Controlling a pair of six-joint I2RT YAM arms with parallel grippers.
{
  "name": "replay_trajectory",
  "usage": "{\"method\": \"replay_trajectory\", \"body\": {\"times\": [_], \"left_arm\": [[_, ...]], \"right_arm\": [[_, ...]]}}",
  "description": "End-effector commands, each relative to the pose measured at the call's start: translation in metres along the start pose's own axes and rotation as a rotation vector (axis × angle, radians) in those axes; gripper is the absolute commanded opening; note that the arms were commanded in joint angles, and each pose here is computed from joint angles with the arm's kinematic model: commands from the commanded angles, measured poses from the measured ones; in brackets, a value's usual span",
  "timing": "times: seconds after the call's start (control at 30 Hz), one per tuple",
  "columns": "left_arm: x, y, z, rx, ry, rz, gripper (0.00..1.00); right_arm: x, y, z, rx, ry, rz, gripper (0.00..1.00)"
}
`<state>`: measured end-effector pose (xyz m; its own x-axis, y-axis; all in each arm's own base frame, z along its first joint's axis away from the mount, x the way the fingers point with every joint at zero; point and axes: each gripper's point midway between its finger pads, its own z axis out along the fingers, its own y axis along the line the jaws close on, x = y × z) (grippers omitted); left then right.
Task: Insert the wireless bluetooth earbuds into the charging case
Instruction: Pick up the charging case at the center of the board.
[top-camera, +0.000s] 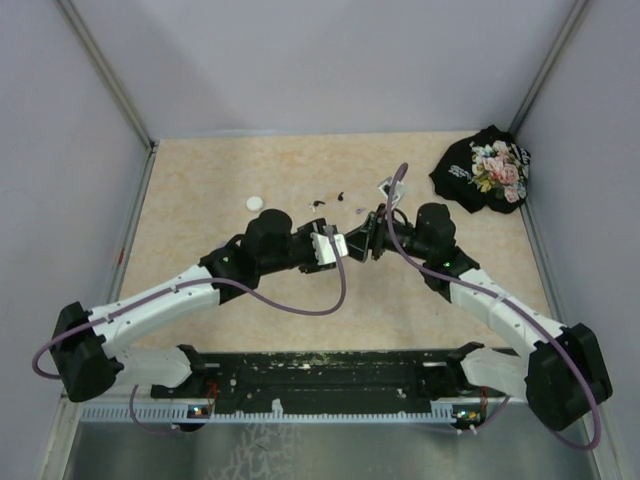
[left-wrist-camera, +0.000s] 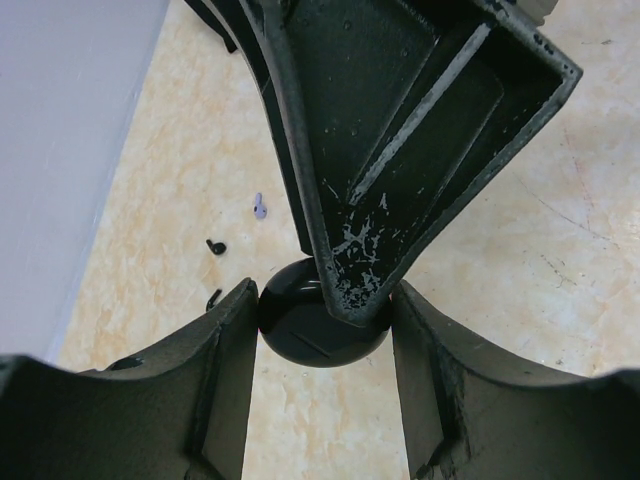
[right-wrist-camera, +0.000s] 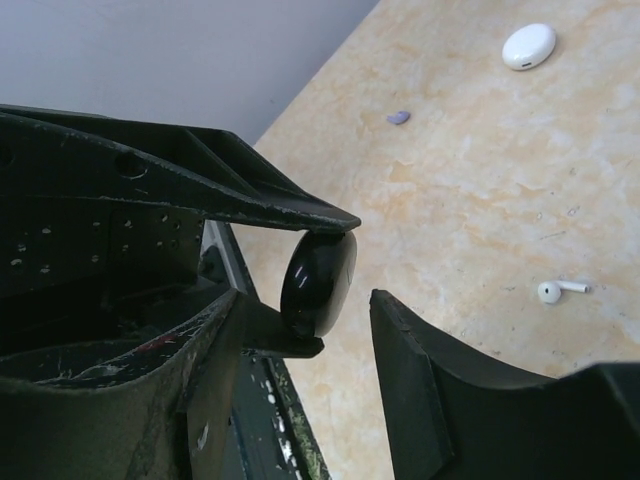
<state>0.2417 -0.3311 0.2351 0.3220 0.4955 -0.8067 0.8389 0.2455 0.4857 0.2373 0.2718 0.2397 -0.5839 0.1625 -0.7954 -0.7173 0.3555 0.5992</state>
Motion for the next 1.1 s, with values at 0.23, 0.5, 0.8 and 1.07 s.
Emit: {"method": "replay_trajectory", "body": {"times": [0.23, 0.5, 0.8, 1.07], "left_arm": [[-0.013, 0.006, 0.007, -0.015, -0.022, 0.036, 0.46], [-0.007, 0.004, 0.013, -0.017, 0.010, 0.036, 0.50], [-0.006, 0.018, 0.004, -0.151, -0.003, -0.118, 0.76], [-0.009, 0.018, -0.013, -0.189, -0.050, -0.276, 0.90]], "right_arm": [[-0.010, 0.010, 0.020, -0.028, -0.007, -0.071, 0.41], [-0.008, 0.005, 0.019, 0.006, -0.017, -0.091, 0.13], [-0.010, -0.002, 0.007, 0.060, -0.065, -0.155, 0.00], [-0.028, -0.010, -0.016, 0.039, -0.168, -0.163, 0.00]]}}
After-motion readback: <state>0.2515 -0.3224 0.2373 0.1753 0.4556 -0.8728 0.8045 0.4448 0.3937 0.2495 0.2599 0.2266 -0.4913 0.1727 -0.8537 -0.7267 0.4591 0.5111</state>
